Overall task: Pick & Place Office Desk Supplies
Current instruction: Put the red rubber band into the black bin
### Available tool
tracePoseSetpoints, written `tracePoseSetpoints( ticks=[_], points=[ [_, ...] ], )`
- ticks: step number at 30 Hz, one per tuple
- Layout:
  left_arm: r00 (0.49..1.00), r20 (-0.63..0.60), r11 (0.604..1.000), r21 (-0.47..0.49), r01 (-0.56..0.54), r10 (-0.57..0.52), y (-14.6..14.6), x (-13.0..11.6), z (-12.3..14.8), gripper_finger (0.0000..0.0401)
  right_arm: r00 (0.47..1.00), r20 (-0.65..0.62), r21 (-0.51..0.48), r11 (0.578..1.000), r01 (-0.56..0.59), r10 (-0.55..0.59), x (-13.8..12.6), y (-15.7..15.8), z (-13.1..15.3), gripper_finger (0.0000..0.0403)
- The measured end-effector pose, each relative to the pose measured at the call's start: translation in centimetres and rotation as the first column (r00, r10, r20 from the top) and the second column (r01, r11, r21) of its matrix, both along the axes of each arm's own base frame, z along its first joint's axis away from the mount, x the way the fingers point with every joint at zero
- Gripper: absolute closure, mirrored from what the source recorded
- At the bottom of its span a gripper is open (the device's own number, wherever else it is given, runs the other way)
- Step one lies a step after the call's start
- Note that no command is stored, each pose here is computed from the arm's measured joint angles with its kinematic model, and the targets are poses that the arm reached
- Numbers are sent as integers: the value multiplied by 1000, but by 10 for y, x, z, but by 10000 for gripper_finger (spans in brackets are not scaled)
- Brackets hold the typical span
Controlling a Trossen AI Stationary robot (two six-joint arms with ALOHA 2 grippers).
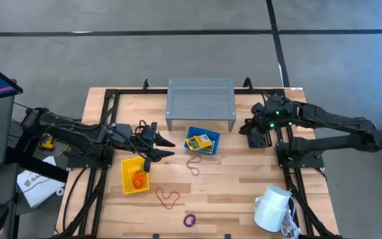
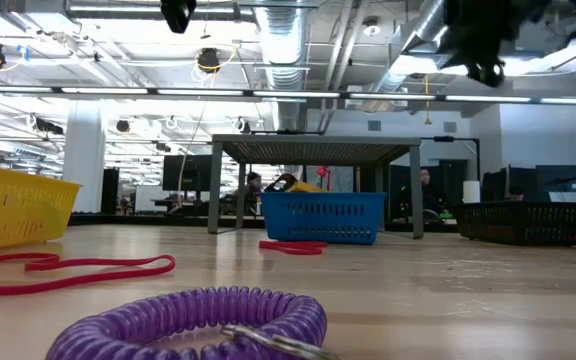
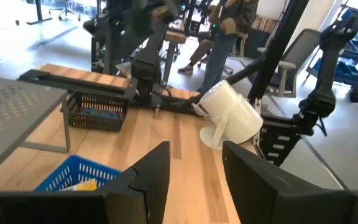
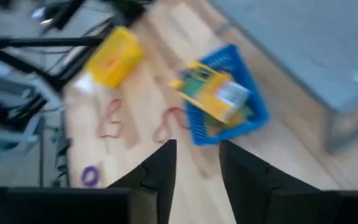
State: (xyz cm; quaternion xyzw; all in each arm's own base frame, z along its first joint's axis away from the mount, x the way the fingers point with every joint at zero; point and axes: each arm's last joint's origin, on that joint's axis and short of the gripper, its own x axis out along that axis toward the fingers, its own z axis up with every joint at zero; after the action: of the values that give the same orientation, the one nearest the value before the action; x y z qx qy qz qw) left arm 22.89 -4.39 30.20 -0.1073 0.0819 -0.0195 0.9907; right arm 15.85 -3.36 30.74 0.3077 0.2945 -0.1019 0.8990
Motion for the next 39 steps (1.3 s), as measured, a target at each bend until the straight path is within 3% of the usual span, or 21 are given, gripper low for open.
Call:
tracePoseSetpoints(
  ticks=[8,13,17,26,33,39],
  points=[
    [995,-98,1000,8,17,-17,2,-3,-9,258,983,0,-90,979,-182,182,51,39,18,305],
    [989,-150,998,-63,-1,-8,4,-17,-7,258,952,-81,-127,945,-302,294,97,60,13,305],
    [994,-110,991,-135,4,-19,7,-36,6,258,927,-144,-142,920,-365,346,135,74,4,305],
    [990,-142,977,-211,-16,-15,14,-74,14,258,897,-258,-114,910,-398,360,200,93,-29,305],
    [987,-157,984,-176,-8,-20,14,-76,13,258,842,-440,-113,912,-395,311,228,111,-70,305],
    [984,-179,989,-149,-5,-22,14,-77,11,258,822,-506,-95,929,-357,263,244,119,-98,305]
  ],
)
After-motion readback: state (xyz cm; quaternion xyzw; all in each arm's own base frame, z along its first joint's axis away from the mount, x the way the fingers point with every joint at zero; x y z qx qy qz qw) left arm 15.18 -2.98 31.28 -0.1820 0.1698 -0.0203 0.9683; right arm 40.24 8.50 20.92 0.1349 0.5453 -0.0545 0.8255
